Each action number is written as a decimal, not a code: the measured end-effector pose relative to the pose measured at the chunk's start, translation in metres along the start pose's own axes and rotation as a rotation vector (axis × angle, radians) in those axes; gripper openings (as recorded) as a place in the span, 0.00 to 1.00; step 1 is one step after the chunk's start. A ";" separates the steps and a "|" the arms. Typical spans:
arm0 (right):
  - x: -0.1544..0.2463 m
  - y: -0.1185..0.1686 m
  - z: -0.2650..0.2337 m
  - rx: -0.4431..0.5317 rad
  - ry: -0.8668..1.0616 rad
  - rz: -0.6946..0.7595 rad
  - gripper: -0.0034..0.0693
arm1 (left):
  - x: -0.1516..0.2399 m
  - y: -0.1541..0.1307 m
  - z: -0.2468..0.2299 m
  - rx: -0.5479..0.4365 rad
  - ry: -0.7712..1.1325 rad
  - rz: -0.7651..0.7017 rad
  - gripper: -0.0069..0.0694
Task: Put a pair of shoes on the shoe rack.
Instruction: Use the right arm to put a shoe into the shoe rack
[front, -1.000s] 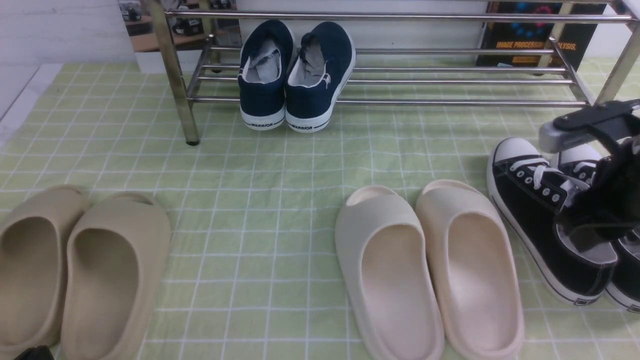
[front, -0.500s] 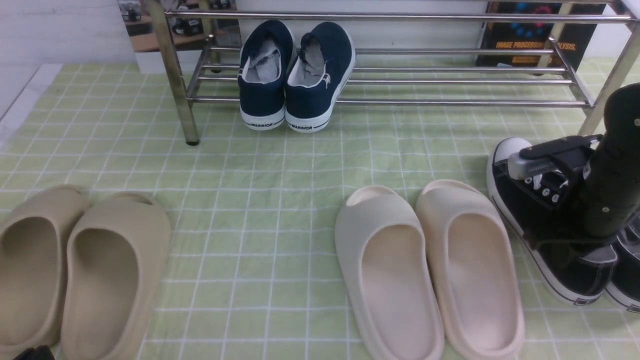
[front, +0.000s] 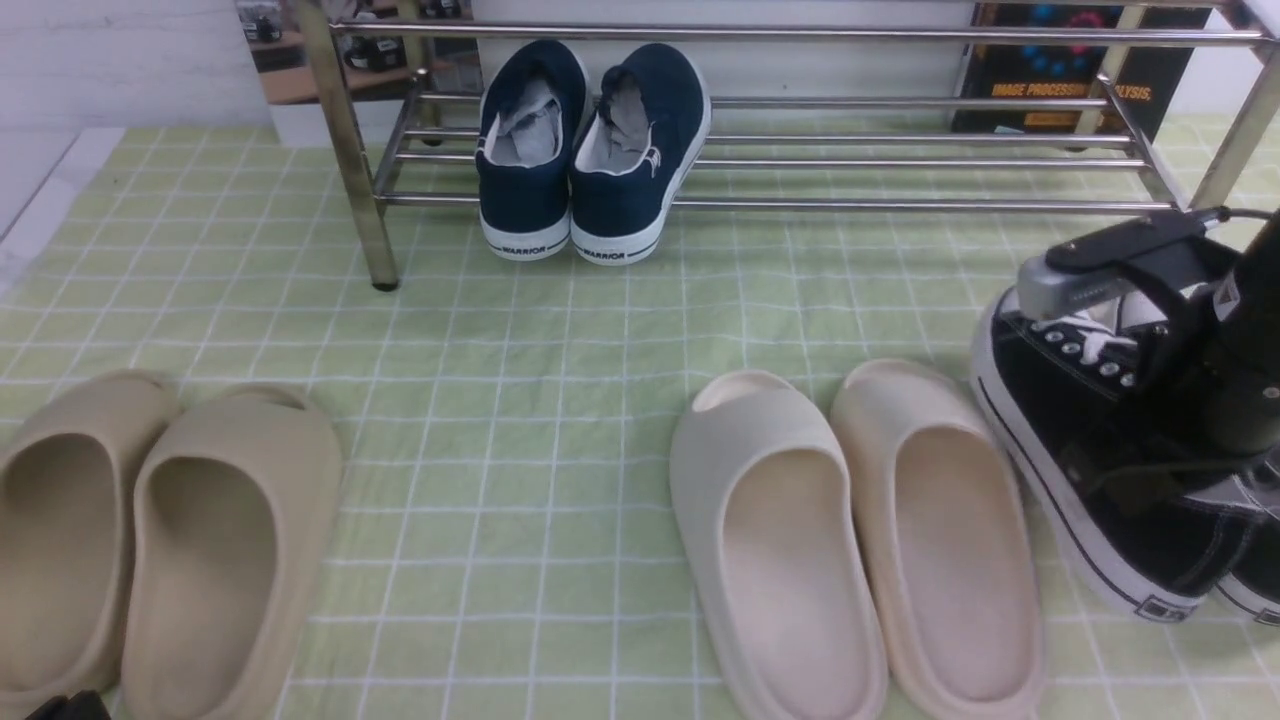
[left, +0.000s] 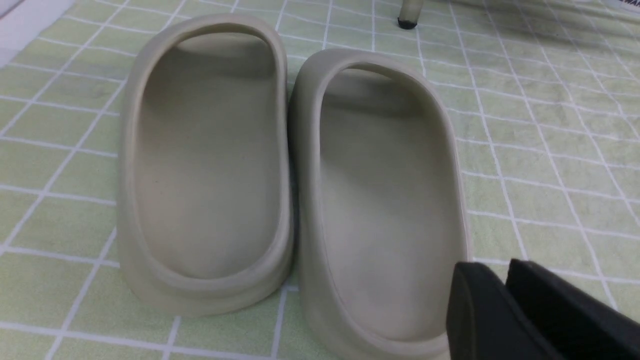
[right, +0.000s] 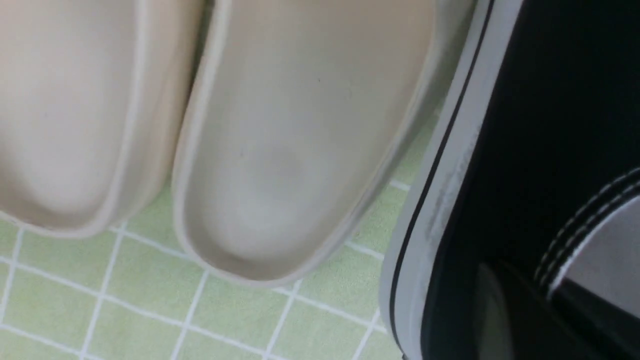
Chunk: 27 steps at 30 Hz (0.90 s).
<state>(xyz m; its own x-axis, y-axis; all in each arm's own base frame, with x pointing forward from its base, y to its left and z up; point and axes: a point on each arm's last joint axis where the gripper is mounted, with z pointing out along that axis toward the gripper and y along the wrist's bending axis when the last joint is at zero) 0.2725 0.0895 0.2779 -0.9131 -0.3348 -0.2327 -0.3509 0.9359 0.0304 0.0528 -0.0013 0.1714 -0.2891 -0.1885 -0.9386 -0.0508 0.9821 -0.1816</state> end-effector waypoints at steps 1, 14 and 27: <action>-0.004 0.000 -0.004 0.000 -0.016 -0.007 0.06 | 0.000 0.000 0.000 0.000 -0.001 0.000 0.22; -0.084 -0.004 -0.016 0.036 -0.095 -0.102 0.06 | 0.000 0.000 0.000 0.000 -0.001 0.000 0.23; -0.177 -0.014 0.025 0.091 -0.191 -0.136 0.06 | 0.000 0.000 0.000 0.000 -0.001 0.000 0.25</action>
<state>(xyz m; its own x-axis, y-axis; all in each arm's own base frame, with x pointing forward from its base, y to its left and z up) 0.4445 0.1386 0.2948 -0.8000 -0.4398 -0.4081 -0.4398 0.8926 -0.0997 0.0528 -0.0013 0.1715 -0.2883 -0.1885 -0.9388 -0.0507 0.9821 -0.1816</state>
